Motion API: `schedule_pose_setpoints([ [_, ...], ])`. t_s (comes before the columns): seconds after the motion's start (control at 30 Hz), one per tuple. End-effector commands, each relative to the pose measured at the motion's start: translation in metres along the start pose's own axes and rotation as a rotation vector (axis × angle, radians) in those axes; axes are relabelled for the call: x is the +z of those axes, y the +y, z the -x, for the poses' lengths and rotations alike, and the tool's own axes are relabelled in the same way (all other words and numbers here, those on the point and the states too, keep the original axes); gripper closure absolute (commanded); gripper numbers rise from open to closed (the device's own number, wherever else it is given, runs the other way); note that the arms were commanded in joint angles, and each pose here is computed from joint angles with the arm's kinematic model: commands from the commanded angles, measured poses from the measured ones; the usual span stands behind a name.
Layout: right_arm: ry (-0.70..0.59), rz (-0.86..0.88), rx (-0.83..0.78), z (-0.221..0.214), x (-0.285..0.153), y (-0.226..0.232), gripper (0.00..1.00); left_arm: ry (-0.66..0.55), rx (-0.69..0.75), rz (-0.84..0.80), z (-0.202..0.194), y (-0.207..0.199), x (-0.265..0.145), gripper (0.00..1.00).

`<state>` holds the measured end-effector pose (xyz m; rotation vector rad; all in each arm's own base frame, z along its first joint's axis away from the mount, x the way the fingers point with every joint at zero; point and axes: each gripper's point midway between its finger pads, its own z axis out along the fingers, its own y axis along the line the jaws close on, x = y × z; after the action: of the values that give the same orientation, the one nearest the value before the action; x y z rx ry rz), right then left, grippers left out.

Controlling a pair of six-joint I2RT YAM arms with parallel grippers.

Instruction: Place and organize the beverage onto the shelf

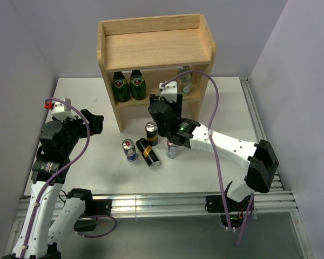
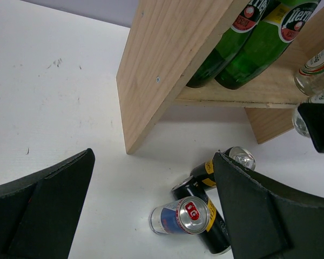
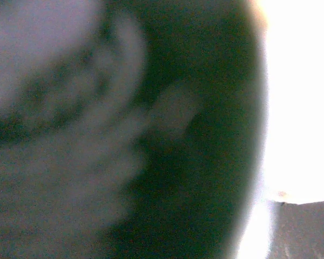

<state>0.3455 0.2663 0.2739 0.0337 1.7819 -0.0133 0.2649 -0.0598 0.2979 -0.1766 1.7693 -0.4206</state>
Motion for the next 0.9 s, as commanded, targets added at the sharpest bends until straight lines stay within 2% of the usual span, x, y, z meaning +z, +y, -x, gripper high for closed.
schedule_pose_setpoints([
  [0.0, -0.105, -0.024, 0.114, 0.052, 0.018, 0.001, 1.0, -0.037, 0.024, -0.024, 0.01, -0.004, 0.0, 0.01],
  [0.47, -0.17, -0.128, 0.128, 0.078, 0.064, 0.0, 1.0, -0.034, 0.024, -0.014, 0.009, -0.002, 0.001, 0.01],
  [0.87, -0.168, -0.231, 0.145, 0.062, 0.091, -0.017, 1.0, -0.03, 0.021, -0.013, 0.008, -0.001, 0.002, 0.01],
])
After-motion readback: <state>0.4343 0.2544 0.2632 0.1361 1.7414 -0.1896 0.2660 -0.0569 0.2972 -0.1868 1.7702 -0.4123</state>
